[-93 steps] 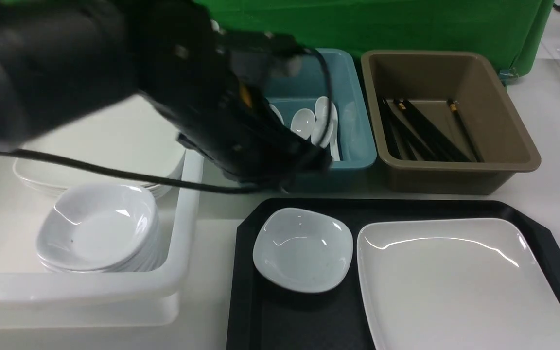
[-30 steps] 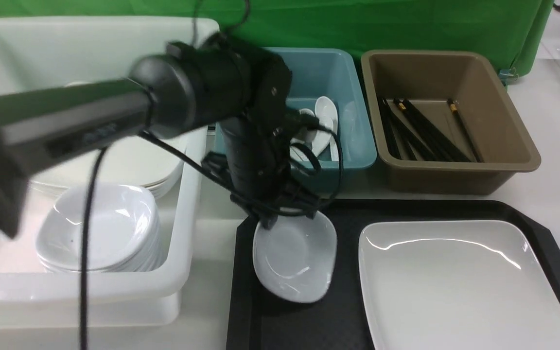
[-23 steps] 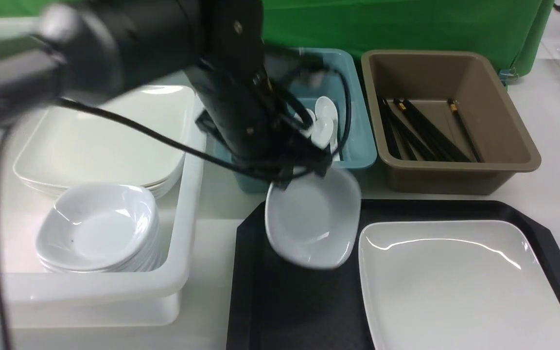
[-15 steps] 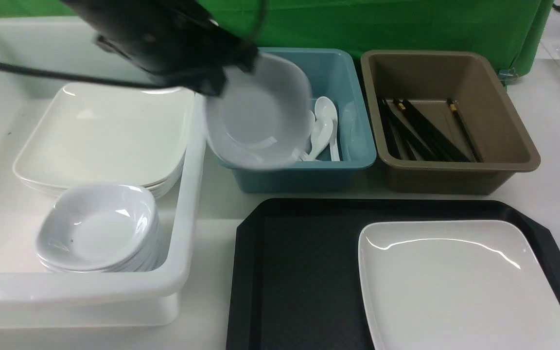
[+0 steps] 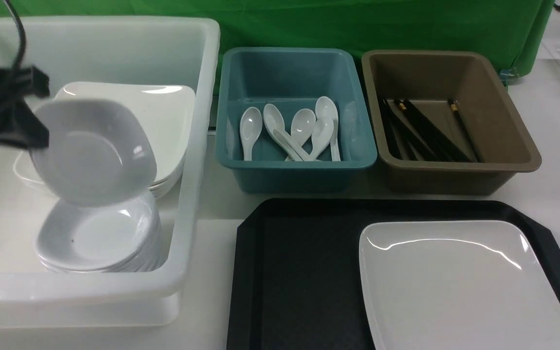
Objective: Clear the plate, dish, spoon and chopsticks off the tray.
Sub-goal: Use the left arm to put the small plate into the large storage box on the left
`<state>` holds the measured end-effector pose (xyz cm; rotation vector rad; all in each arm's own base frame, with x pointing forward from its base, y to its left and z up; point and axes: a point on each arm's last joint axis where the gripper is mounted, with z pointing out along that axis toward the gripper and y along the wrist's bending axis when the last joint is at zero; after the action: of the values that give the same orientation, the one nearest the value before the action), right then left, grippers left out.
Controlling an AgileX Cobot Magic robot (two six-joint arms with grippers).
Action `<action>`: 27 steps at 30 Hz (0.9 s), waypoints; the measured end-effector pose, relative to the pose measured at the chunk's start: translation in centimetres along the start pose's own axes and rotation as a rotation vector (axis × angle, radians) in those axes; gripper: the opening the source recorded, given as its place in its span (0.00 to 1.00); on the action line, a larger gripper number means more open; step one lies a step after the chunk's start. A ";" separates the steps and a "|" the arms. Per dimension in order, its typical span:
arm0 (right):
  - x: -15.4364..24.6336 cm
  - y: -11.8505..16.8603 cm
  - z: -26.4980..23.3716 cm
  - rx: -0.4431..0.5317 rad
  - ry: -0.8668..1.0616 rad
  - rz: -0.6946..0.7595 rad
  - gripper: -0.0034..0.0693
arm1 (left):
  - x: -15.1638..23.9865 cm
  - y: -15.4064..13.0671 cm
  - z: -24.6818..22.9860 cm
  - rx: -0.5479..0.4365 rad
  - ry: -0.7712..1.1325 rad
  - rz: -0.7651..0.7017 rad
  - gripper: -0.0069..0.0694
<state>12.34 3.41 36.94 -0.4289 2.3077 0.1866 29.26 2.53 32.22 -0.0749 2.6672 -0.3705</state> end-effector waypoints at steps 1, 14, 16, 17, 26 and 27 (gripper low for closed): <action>0.0 0.0 0.0 0.000 -0.001 0.000 0.12 | 0.5 0.2 0.6 0.001 0.019 0.027 0.12; 0.1 0.0 0.0 -0.002 0.007 -0.001 0.12 | 0.6 1.7 2.1 -0.092 0.058 0.221 0.15; 0.1 0.0 0.0 -0.002 0.010 -0.001 0.12 | 0.5 1.9 2.1 -0.115 0.052 0.235 0.18; 0.1 0.0 0.0 -0.002 0.010 -0.001 0.12 | 0.5 2.1 2.1 -0.132 0.047 0.244 0.23; 0.1 0.0 0.0 -0.003 0.012 -0.001 0.14 | -0.4 1.4 1.6 -0.155 -0.025 0.273 0.65; 0.1 0.0 0.0 -0.003 0.012 -0.001 0.14 | -0.8 0.4 0.9 -0.144 -0.052 0.290 0.69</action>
<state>12.26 3.41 36.86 -0.4336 2.3192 0.1873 30.36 2.81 31.68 0.2517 2.5992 -0.0819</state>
